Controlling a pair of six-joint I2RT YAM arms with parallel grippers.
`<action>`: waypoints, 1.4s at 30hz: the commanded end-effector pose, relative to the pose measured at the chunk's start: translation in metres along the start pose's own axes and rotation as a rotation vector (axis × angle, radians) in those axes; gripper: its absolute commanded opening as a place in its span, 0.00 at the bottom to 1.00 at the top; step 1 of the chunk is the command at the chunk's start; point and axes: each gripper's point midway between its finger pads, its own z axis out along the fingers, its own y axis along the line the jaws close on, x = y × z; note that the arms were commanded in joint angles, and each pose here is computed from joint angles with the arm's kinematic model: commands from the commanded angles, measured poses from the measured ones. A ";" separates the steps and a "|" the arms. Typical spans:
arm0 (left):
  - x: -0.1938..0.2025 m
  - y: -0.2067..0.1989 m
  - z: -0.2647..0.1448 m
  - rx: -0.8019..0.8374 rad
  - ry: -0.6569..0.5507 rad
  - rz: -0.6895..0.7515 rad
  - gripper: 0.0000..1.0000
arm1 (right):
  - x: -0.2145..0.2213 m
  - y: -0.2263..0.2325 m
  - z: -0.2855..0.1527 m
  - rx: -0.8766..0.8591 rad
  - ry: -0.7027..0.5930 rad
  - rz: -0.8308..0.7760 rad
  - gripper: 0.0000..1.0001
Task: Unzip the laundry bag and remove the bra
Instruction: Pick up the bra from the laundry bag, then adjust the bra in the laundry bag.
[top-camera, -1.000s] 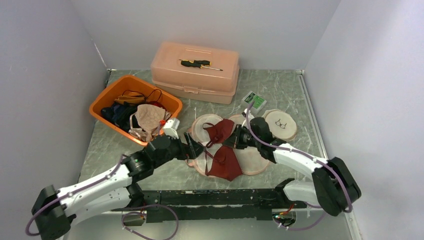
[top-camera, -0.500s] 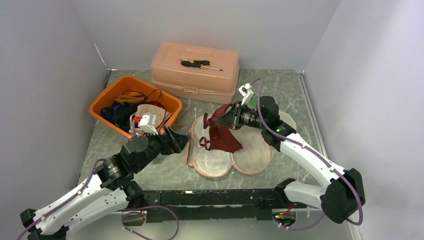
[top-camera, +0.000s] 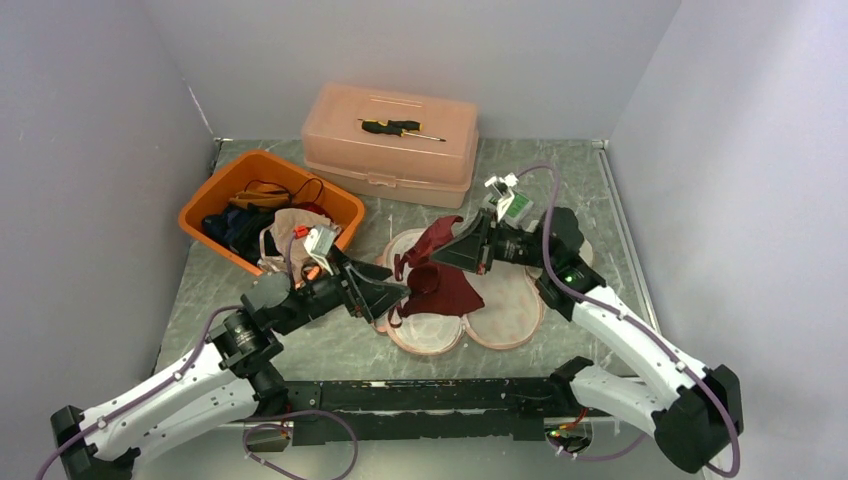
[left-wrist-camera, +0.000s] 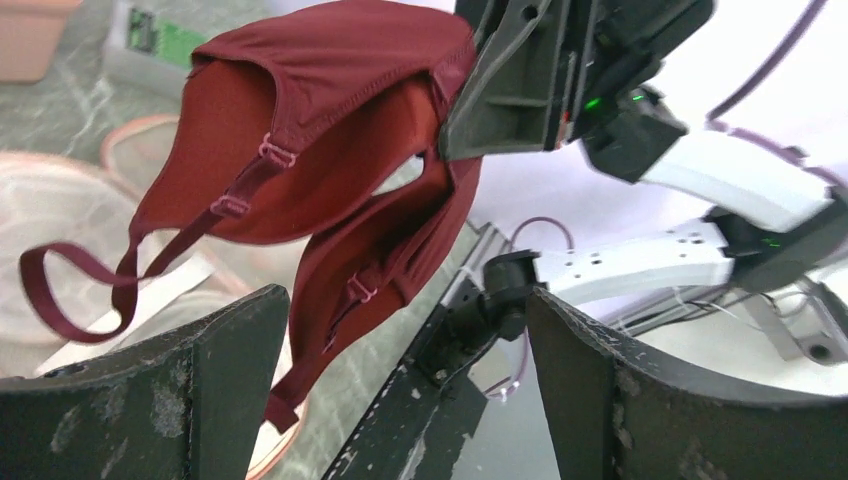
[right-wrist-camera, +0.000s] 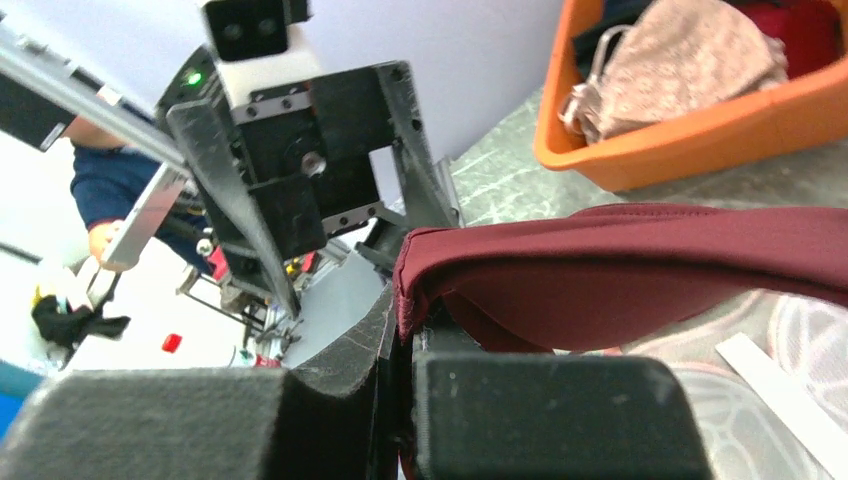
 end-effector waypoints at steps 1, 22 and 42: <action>-0.018 -0.044 -0.008 0.218 -0.066 0.048 0.94 | -0.009 0.064 -0.019 -0.253 -0.075 -0.206 0.00; -0.006 -0.037 0.005 0.367 -0.088 -0.214 0.94 | 0.016 0.027 -0.025 -0.158 -0.142 -0.183 0.00; 0.010 0.069 -0.037 -0.312 -0.059 -0.165 0.94 | 0.079 -0.143 0.019 0.265 -0.012 0.261 0.00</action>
